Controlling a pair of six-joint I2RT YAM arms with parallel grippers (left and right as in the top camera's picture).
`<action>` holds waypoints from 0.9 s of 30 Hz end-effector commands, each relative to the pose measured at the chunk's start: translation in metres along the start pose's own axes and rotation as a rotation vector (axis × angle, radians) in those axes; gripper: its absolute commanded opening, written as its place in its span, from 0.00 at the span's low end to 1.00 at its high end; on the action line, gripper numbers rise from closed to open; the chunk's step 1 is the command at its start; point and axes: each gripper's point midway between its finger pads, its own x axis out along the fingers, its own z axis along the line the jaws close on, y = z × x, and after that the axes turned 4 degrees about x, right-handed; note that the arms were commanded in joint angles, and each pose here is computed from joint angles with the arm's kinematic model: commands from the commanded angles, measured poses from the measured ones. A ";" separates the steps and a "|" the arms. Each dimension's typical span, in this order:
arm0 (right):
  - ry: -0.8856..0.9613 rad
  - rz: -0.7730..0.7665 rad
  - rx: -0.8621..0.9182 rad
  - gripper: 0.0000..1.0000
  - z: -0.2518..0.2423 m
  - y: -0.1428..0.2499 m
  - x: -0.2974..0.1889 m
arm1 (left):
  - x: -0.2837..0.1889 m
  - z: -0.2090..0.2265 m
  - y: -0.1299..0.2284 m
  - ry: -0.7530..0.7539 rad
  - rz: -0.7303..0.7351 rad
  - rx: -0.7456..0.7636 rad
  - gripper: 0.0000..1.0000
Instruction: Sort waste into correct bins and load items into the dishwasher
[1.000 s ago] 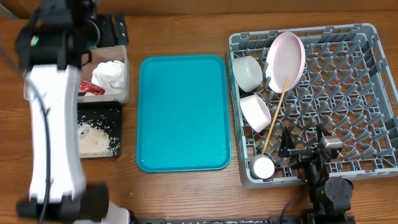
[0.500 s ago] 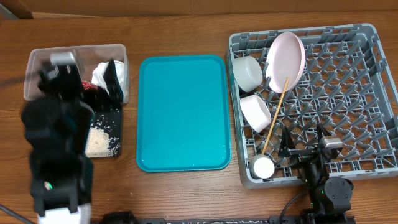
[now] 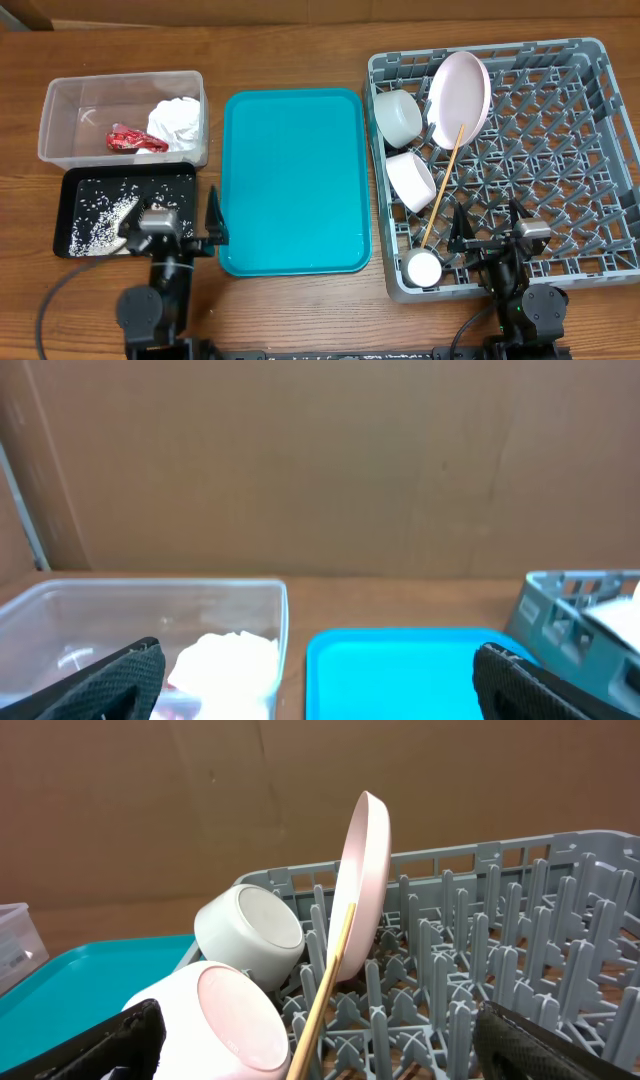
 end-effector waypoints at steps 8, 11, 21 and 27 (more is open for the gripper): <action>0.007 -0.007 -0.004 1.00 -0.002 0.001 0.000 | -0.011 -0.005 0.039 0.013 -0.041 0.125 1.00; 0.006 -0.007 -0.004 1.00 -0.002 0.001 0.000 | -0.012 -0.010 0.044 0.029 -0.028 0.167 1.00; 0.006 -0.007 -0.004 1.00 -0.002 0.001 0.000 | -0.014 -0.014 0.079 0.061 0.111 0.188 1.00; 0.007 -0.007 -0.004 1.00 -0.002 0.001 0.000 | -0.014 -0.014 0.079 0.060 0.112 0.188 1.00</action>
